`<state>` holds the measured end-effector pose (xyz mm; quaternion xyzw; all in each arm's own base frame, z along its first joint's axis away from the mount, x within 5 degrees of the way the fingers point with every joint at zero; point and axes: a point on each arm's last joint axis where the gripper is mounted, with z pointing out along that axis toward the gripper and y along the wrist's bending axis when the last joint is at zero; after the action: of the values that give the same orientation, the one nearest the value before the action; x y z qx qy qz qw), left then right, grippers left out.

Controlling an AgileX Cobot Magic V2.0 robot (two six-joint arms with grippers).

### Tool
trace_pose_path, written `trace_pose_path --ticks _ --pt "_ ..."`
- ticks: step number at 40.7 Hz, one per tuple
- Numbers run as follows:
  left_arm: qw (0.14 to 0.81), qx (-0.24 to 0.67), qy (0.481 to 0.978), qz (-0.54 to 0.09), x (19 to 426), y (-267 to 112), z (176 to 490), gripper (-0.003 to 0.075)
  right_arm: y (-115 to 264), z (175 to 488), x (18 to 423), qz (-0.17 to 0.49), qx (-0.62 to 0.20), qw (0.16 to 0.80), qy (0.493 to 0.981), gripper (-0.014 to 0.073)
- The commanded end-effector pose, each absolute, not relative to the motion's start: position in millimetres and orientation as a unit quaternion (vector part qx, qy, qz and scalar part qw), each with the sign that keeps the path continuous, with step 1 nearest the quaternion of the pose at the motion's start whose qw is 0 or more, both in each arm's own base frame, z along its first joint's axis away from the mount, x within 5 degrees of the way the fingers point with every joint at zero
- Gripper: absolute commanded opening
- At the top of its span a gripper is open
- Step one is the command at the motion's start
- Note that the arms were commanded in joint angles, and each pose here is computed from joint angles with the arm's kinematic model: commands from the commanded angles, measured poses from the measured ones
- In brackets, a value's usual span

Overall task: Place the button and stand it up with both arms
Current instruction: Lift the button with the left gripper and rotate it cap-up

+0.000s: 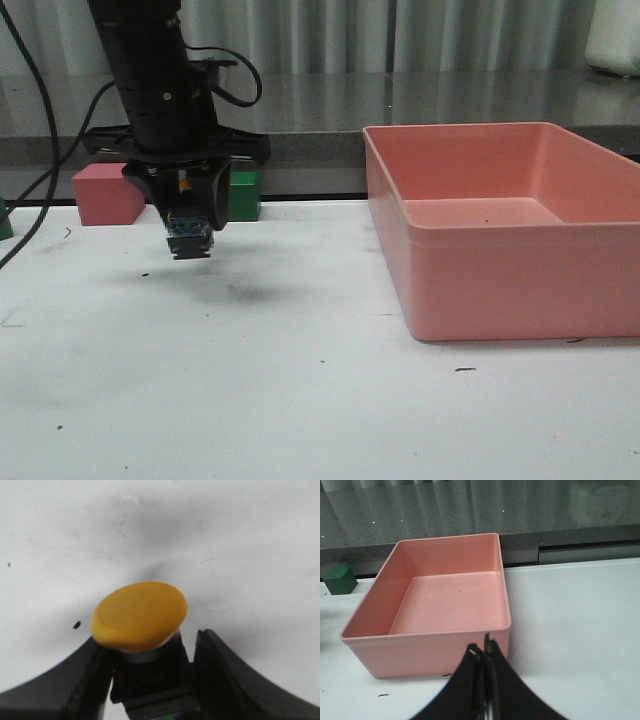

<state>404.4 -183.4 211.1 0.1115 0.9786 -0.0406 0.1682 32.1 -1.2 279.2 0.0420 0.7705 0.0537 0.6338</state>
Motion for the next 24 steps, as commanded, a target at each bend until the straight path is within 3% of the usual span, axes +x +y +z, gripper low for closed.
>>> trace_pose_path --ticks 1,10,17,24 --pt "0.288 0.118 0.947 -0.076 393.0 -185.1 253.3 0.0043 -1.5 294.1 34.0 0.047 0.036 0.667 0.742 -0.0062" --pt "0.404 0.144 0.898 -0.101 362.5 -171.0 246.5 0.0043 -1.5 294.1 34.0 0.047 0.036 0.667 0.742 -0.0062" --pt "0.504 0.196 0.831 -0.130 333.0 -163.5 230.3 0.0043 -1.5 294.1 34.0 0.047 0.036 0.667 0.742 -0.0062" --pt "0.540 0.200 0.801 -0.163 317.7 -160.5 213.2 0.0043 -1.5 294.1 34.0 0.047 0.036 0.667 0.742 -0.0062"
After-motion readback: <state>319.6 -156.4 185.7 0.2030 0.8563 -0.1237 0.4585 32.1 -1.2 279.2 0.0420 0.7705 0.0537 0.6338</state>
